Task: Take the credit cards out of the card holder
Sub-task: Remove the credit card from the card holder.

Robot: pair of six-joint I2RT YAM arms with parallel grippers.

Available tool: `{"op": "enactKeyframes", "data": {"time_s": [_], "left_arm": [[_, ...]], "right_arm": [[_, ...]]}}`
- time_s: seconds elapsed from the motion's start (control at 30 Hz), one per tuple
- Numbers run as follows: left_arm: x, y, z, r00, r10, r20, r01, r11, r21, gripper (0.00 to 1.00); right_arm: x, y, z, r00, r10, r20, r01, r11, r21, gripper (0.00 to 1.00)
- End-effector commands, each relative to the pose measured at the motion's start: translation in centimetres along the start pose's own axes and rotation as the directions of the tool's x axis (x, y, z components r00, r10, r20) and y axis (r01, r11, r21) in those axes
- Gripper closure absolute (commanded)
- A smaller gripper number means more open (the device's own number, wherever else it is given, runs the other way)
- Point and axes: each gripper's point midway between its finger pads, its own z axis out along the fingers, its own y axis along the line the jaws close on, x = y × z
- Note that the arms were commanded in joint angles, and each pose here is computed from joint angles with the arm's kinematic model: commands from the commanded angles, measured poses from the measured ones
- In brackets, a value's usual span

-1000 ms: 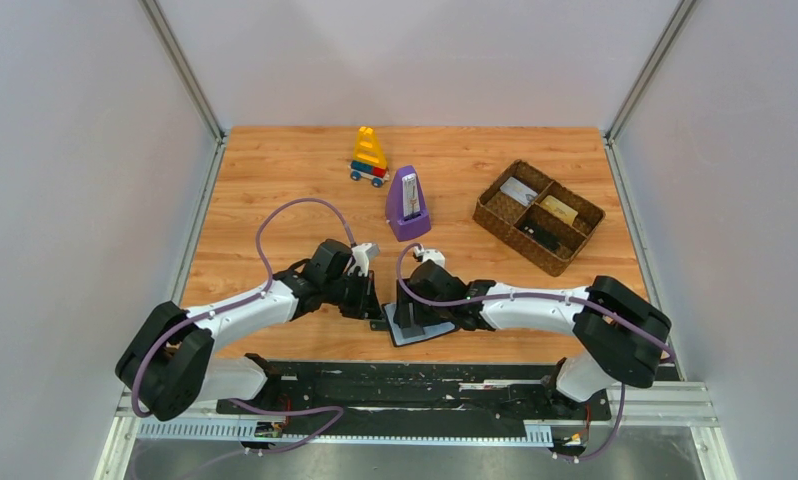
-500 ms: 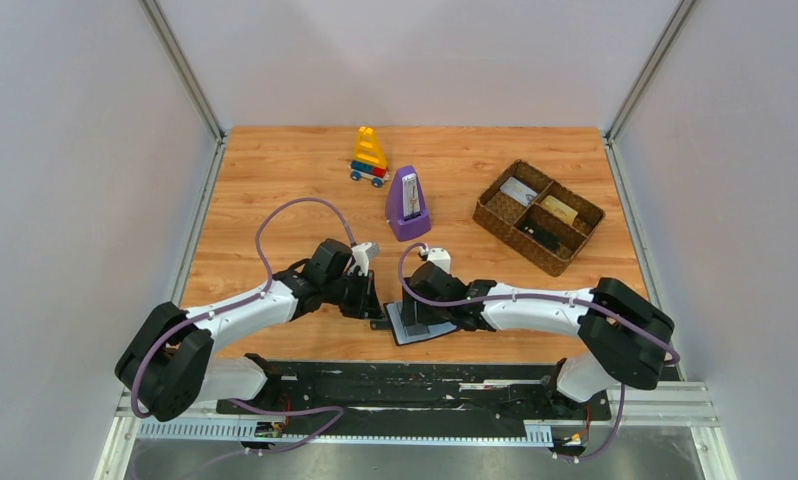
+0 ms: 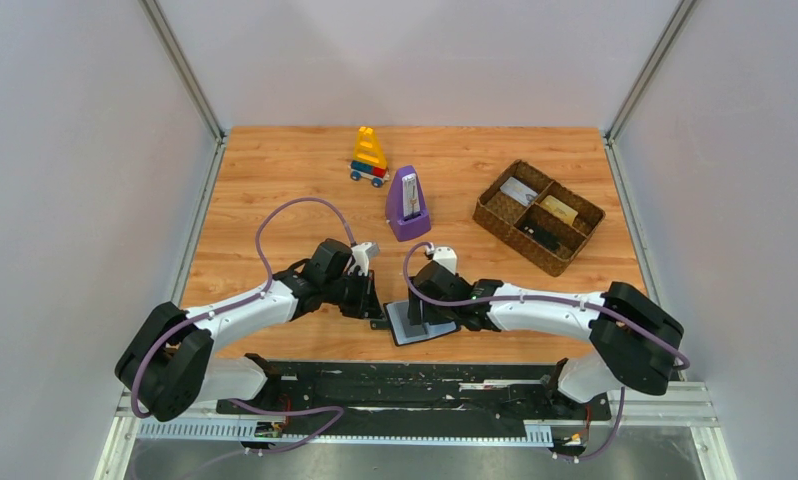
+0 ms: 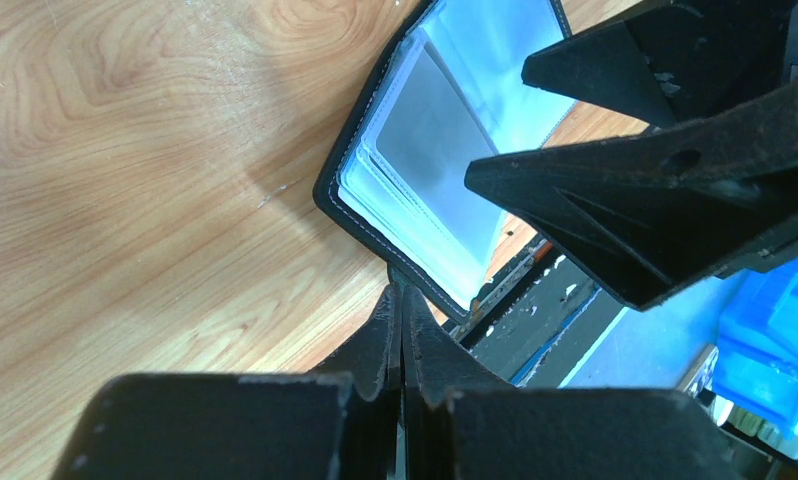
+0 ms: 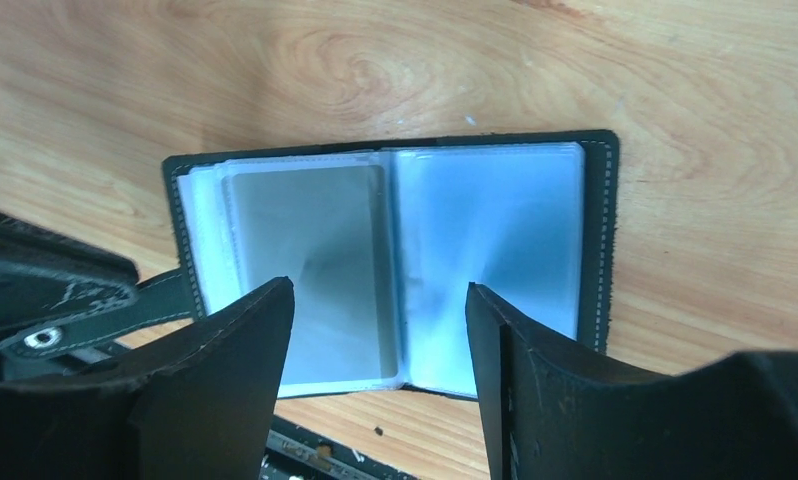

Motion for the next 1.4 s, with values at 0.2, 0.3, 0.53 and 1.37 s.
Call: {"op": "enactKeyframes", "data": {"time_s": [0.2,0.3,0.53,1.37], "left_arm": [[-0.7,-0.8,-0.1,0.999,0.033,0.027,-0.034,0.999,0.036,1.0],[-0.7,-0.9,-0.1,0.999,0.034,0.028,-0.035,0.999,0.039,1.0],[-0.7,-0.9,-0.2,0.999,0.035,0.031,-0.036,0.999,0.039,1.0],[-0.7,-0.7,-0.1,0.999,0.038,0.025,-0.039,0.999,0.028,1.0]], "right_arm": [[-0.4,3.7,-0.6,1.0,-0.014,-0.006,0.012,0.983,-0.184,0.34],[-0.2,3.8,-0.2,1.0,-0.014,-0.017,0.011,0.982,-0.188,0.33],[0.5,3.3,0.7,0.999,-0.017,-0.034,0.011,0.987,-0.161,0.32],[-0.7,0.5,-0.3,1.0,-0.018,0.021,0.019,1.0,-0.017,0.35]]}}
